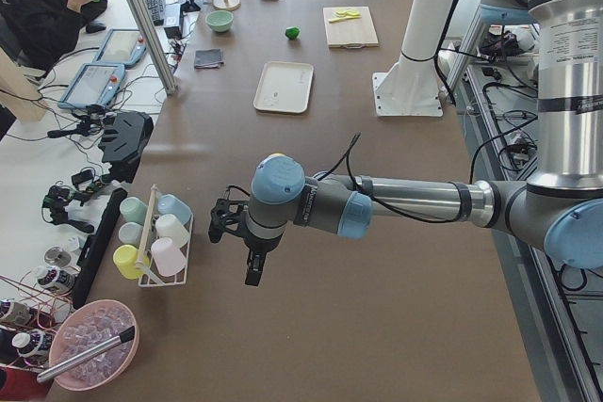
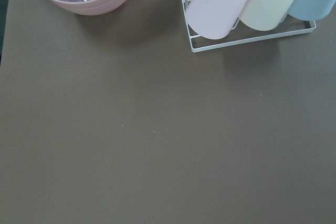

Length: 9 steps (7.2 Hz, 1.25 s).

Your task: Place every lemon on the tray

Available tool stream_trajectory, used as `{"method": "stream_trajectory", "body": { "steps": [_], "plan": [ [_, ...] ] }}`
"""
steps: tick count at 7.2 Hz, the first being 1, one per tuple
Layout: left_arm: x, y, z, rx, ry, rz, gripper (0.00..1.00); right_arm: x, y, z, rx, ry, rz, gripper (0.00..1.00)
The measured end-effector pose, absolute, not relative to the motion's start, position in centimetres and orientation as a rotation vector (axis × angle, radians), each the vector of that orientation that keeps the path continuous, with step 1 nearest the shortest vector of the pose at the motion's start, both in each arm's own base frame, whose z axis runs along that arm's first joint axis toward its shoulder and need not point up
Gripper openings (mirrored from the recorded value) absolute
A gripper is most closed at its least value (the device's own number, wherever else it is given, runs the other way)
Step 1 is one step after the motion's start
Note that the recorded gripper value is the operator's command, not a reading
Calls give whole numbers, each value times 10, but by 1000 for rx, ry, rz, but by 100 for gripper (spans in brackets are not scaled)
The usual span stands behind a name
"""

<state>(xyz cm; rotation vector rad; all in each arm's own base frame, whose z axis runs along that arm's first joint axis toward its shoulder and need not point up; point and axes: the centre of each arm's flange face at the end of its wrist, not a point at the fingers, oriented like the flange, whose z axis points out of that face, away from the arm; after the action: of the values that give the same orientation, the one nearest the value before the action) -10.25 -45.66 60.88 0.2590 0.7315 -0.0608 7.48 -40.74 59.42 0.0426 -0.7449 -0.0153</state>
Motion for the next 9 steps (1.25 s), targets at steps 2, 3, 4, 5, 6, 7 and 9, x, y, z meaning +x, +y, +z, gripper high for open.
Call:
{"method": "stream_trajectory", "body": {
  "steps": [2, 3, 4, 5, 6, 7, 9],
  "plan": [
    [-102, -457, 610, 257, 732, -62, 98, 75, -409, 591, 51, -744, -19, 100],
    [-102, -458, 606, 266, 742, -56, 98, 74, -411, 588, 57, -744, -20, 100],
    [-99, -460, 600, 276, 768, -45, 98, 73, -415, 583, 71, -746, -25, 100],
    [-96, -462, 595, 286, 798, -32, 98, 71, -420, 575, 87, -754, -34, 100],
    [-94, -462, 592, 297, 828, -20, 98, 68, -425, 569, 97, -767, -44, 100],
    [-91, -463, 591, 304, 854, -8, 98, 63, -428, 567, 105, -800, -55, 100],
    [-86, -478, 583, 329, 870, 20, 98, 54, -435, 559, 132, -867, -85, 100]
  ]
}}
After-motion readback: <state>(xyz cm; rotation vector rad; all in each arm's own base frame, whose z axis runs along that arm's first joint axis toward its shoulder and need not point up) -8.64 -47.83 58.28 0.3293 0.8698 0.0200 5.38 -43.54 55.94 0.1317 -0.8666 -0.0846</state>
